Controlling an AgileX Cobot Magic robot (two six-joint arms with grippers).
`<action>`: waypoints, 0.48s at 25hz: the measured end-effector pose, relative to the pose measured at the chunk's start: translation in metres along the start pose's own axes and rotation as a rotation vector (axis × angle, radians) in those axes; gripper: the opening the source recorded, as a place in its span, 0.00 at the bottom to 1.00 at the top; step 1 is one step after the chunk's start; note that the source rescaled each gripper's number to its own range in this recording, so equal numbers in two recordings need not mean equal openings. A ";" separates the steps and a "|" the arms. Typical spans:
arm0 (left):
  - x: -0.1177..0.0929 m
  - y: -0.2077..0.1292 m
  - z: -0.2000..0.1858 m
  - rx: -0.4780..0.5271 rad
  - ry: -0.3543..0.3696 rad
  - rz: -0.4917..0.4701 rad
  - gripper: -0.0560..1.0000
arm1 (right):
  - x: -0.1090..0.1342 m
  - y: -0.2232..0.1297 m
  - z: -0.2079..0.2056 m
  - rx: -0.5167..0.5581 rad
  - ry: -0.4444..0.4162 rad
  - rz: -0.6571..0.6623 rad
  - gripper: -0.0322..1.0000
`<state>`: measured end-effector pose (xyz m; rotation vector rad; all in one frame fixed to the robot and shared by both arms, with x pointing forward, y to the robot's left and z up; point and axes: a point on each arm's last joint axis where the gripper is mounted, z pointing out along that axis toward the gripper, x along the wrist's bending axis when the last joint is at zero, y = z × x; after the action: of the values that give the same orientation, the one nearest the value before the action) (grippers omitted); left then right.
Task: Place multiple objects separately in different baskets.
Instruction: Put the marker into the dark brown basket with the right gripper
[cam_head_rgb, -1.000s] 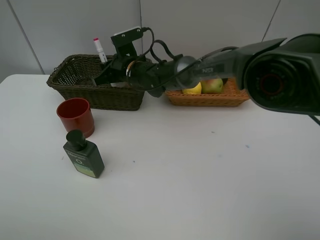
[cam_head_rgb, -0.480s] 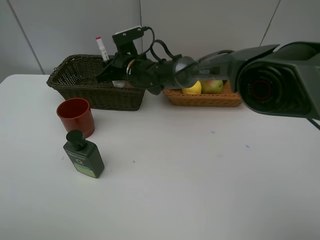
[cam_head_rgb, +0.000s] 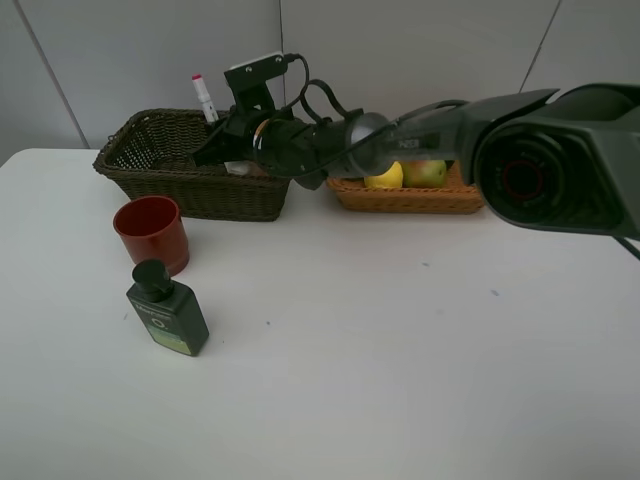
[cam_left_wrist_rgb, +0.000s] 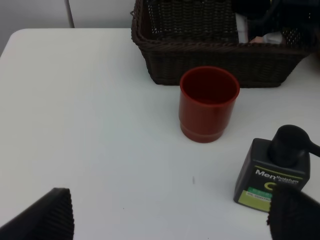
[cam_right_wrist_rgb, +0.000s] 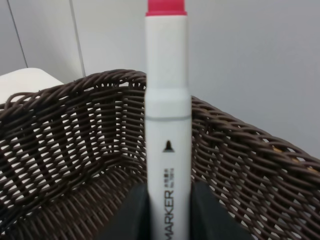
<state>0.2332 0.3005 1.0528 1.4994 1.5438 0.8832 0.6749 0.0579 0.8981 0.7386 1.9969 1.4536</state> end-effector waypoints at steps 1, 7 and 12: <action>0.000 0.000 0.000 0.000 0.000 0.000 1.00 | 0.000 0.000 0.000 0.004 -0.001 0.005 0.03; 0.000 0.000 0.000 0.000 0.000 0.000 1.00 | -0.001 0.000 0.000 0.034 -0.006 0.048 0.39; 0.000 0.000 0.000 0.000 0.000 0.000 1.00 | -0.001 0.001 0.000 0.024 -0.009 0.073 0.94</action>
<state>0.2332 0.3005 1.0528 1.4994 1.5438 0.8832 0.6760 0.0575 0.8988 0.8352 2.0029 1.4670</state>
